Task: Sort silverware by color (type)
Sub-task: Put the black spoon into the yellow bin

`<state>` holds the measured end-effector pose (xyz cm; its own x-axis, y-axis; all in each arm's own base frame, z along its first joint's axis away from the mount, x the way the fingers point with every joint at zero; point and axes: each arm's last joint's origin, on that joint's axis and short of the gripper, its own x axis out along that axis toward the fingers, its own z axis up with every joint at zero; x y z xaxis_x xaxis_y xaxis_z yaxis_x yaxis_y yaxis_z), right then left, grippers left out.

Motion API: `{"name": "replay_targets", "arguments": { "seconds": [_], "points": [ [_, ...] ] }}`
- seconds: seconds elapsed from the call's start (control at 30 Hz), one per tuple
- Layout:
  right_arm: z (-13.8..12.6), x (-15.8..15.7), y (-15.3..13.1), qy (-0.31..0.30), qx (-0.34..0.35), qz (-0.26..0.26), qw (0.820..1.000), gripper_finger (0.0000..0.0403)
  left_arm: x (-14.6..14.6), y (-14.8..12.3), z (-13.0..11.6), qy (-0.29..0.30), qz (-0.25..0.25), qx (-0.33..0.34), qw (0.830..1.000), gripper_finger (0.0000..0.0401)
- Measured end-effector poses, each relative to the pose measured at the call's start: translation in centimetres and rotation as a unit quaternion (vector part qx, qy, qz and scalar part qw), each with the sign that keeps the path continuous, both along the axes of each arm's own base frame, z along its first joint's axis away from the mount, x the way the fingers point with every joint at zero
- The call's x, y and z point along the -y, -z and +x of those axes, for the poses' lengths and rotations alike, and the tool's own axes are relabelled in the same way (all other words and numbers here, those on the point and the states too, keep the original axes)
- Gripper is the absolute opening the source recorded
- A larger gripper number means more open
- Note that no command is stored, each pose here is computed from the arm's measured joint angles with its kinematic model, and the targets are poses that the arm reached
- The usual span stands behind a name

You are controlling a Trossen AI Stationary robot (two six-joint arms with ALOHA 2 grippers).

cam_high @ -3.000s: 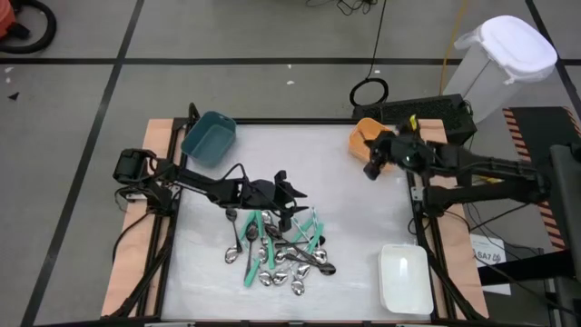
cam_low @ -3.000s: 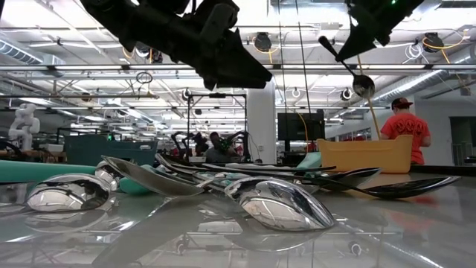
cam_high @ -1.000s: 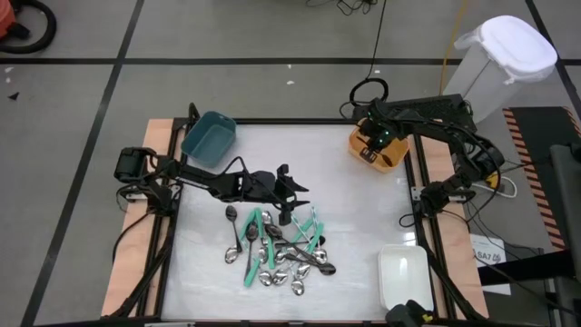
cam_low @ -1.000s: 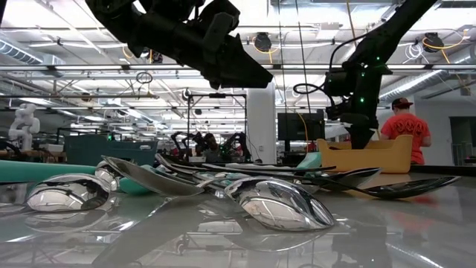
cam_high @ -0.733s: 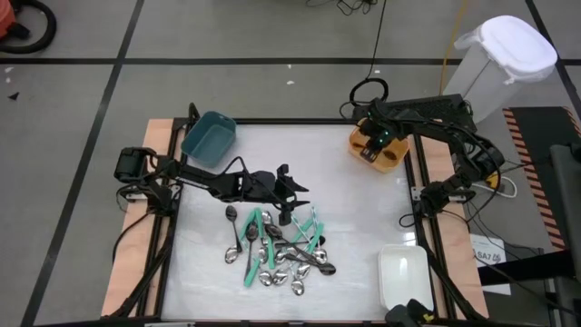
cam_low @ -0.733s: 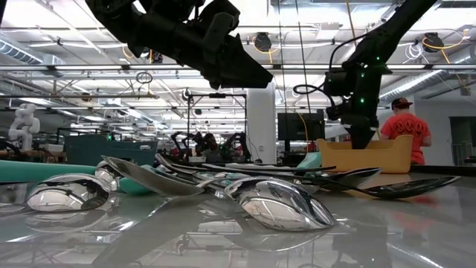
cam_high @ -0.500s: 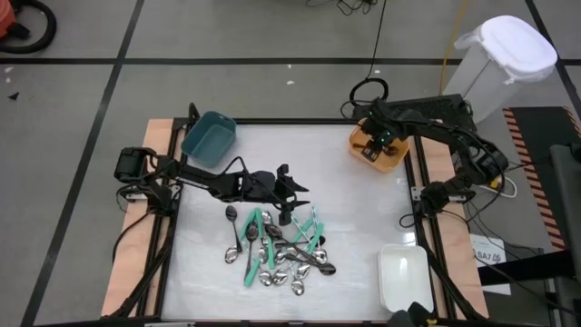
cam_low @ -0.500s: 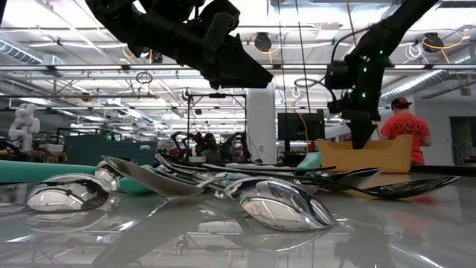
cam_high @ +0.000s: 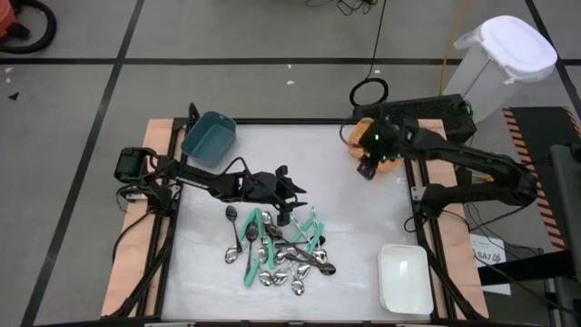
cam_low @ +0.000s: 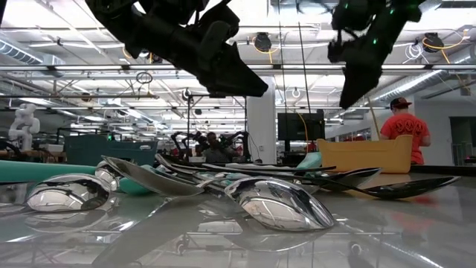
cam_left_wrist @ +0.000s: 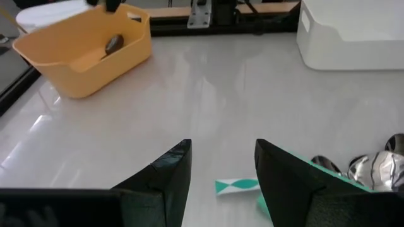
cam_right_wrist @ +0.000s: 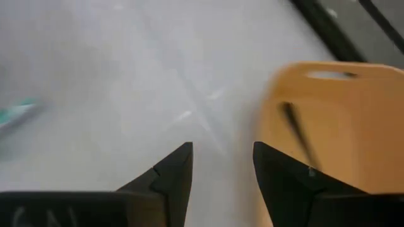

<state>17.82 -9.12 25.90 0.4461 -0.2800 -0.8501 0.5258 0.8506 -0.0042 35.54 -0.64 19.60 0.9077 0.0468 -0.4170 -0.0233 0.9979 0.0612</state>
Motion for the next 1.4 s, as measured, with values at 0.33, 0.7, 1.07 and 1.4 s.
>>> {"name": "replay_targets", "arguments": {
  "seconds": [0.33, 0.7, 1.07, 1.4],
  "points": [
    [2.2, -7.8, 0.0, -0.044, 0.017, -0.024, 0.999, 0.016, 0.9, 0.8, -0.4, -0.009, -0.039, -0.042, 0.998, 0.0175],
    [5.1, -15.8, 2.5, -0.121, 0.045, -0.082, 0.988, 0.016, 4.3, 1.0, -0.9, 0.017, -0.051, -0.058, 0.997, 0.0175],
    [8.2, -21.2, 7.1, -0.226, 0.052, -0.1, 0.968, 0.016, 8.7, 1.0, -1.8, 0.091, -0.026, -0.061, 0.994, 0.0175],
    [8.6, -22.1, 7.8, -0.242, 0.061, -0.091, 0.964, 0.016, 10.2, 1.9, -2.9, 0.128, 0.012, -0.116, 0.985, 0.0175]
  ]
}}
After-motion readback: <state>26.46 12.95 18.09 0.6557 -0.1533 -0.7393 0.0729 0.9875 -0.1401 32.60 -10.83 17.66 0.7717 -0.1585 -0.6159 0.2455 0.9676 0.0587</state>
